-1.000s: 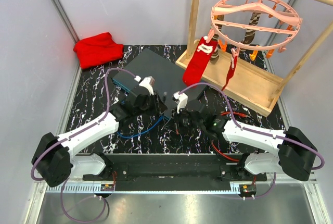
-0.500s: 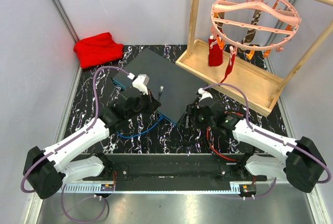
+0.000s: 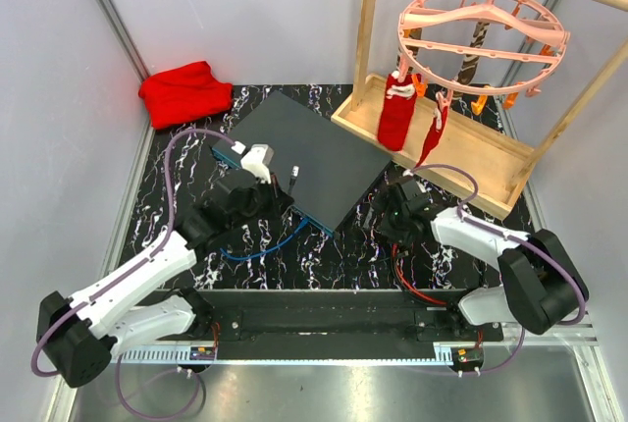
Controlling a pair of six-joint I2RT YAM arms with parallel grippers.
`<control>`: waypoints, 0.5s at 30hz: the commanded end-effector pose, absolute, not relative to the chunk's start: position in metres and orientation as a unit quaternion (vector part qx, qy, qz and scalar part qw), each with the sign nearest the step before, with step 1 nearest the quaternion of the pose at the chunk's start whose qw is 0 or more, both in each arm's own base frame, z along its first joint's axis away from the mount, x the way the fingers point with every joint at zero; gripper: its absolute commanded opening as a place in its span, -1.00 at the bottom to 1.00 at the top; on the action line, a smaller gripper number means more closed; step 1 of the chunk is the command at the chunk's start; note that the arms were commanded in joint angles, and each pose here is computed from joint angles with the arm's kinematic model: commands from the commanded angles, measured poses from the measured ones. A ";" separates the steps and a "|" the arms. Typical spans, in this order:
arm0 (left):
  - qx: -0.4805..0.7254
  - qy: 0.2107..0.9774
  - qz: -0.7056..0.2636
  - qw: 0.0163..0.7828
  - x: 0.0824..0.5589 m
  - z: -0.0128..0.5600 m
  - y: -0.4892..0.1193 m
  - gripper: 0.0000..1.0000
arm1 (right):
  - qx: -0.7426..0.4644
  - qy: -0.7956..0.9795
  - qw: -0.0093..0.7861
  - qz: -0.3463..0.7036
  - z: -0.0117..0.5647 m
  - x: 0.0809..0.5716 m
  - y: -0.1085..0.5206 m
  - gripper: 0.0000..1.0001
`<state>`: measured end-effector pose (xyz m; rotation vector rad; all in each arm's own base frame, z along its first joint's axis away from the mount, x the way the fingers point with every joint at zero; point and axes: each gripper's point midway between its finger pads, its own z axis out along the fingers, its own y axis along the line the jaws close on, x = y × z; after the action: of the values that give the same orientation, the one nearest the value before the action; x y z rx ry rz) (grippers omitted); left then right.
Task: Insert the plug into the switch port
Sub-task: Pick up the connector from the center of the board.
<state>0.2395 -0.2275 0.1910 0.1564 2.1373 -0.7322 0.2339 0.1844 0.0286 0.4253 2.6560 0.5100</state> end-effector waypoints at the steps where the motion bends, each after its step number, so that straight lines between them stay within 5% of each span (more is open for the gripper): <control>1: 0.058 0.835 -0.257 0.484 0.247 0.225 -0.199 -1.00 | 0.233 0.946 0.176 0.143 0.009 0.228 0.146 0.87; 9: 0.054 0.834 -0.170 0.522 0.238 0.253 -0.145 -1.00 | 0.275 0.931 0.207 0.124 0.021 0.245 0.100 0.88; 15: 0.036 0.826 -0.165 0.537 0.227 0.245 -0.129 -1.00 | 0.197 0.946 0.207 0.152 0.037 0.255 0.112 0.85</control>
<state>0.2281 -0.1455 0.2474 0.1143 1.9931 -0.4608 0.2582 0.1086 0.0294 0.7243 2.5687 0.4160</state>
